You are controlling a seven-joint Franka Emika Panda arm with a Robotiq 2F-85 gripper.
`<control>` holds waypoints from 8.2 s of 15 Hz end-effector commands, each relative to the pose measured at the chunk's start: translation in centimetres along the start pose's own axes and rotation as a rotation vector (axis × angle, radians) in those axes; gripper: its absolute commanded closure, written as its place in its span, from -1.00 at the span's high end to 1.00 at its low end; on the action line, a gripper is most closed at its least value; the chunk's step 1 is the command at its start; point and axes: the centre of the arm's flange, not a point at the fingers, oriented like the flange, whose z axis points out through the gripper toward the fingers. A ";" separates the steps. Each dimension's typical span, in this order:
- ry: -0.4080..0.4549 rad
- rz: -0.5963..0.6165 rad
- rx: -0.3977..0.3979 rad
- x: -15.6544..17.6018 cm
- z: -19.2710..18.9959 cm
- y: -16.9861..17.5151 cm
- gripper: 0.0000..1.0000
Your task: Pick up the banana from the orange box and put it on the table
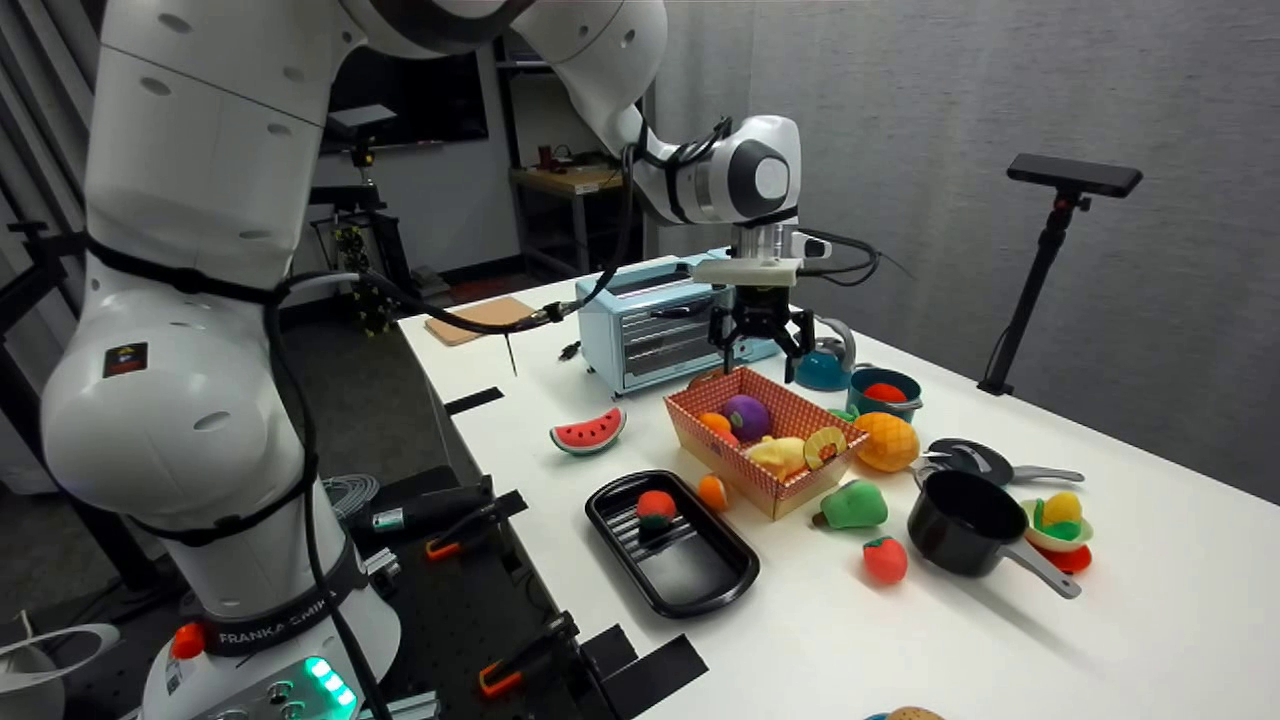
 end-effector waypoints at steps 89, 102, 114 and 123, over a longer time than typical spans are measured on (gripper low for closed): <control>-0.083 0.021 0.275 3.2 14.2 6.1 -0.16; -0.061 0.000 0.251 2.2 10.4 4.3 -0.93; 0.011 -0.043 0.239 -1.3 2.0 1.7 -0.93; 0.047 -0.031 0.250 -8.0 -1.6 1.8 -0.93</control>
